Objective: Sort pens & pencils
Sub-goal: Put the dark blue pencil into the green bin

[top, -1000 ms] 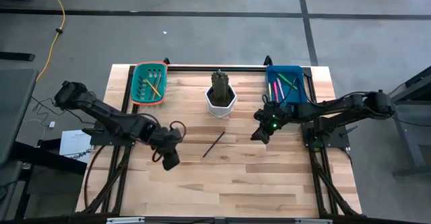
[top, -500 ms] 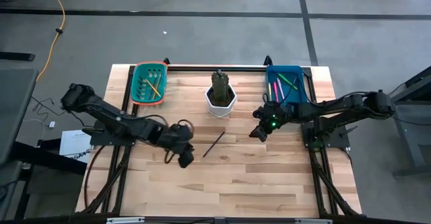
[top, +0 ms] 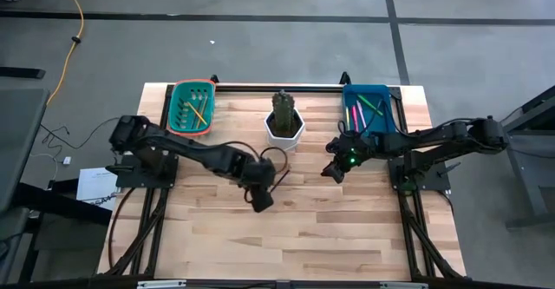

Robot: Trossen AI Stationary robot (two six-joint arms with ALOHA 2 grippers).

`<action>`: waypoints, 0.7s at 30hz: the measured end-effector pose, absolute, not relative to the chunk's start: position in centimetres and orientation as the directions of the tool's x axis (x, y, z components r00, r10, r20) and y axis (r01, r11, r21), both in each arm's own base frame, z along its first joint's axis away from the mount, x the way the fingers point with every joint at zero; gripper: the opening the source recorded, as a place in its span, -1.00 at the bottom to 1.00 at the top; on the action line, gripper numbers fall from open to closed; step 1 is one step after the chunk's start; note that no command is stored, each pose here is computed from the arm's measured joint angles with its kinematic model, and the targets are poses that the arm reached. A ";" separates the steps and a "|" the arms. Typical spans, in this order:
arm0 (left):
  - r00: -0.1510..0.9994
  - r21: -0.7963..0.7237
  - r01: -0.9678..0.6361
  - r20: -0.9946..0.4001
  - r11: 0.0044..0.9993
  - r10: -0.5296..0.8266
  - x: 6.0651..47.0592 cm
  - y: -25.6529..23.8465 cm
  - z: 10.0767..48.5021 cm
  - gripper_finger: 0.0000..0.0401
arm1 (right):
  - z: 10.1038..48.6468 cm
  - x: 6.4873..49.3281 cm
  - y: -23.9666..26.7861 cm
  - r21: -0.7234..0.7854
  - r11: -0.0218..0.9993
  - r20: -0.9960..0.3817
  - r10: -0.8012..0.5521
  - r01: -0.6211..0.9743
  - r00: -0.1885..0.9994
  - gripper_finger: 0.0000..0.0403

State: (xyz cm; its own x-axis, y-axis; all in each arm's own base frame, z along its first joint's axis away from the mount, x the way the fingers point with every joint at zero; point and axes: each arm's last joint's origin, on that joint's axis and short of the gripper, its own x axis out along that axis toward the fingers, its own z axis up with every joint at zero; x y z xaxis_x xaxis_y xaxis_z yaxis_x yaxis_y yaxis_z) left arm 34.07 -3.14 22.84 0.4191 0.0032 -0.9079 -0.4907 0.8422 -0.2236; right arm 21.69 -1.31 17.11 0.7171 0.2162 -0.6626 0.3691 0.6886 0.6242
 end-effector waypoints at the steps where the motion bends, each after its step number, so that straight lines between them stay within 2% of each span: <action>1: 0.412 -0.232 -0.495 -0.911 0.838 -0.008 34.3 -2.9 22.9 -0.79 | 17.1 21.7 -1.3 0.621 0.694 -0.663 0.216 0.365 0.717 -0.39; 7: 0.334 -0.223 -0.552 -0.942 0.803 -0.032 35.8 -2.1 22.5 -0.79 | 17.0 21.6 -1.3 0.604 0.717 -0.673 0.224 0.348 0.705 -0.39; 9: 0.272 -0.189 -0.577 -0.962 0.795 -0.032 35.9 -2.1 22.1 -0.79 | 16.9 21.5 -1.3 0.599 0.722 -0.678 0.227 0.347 0.699 -0.39; 21: 0.209 -0.181 -0.687 -0.977 0.704 -0.047 38.1 -2.3 20.1 -0.79 | 16.7 21.2 -1.8 0.570 0.752 -0.701 0.234 0.331 0.674 -0.39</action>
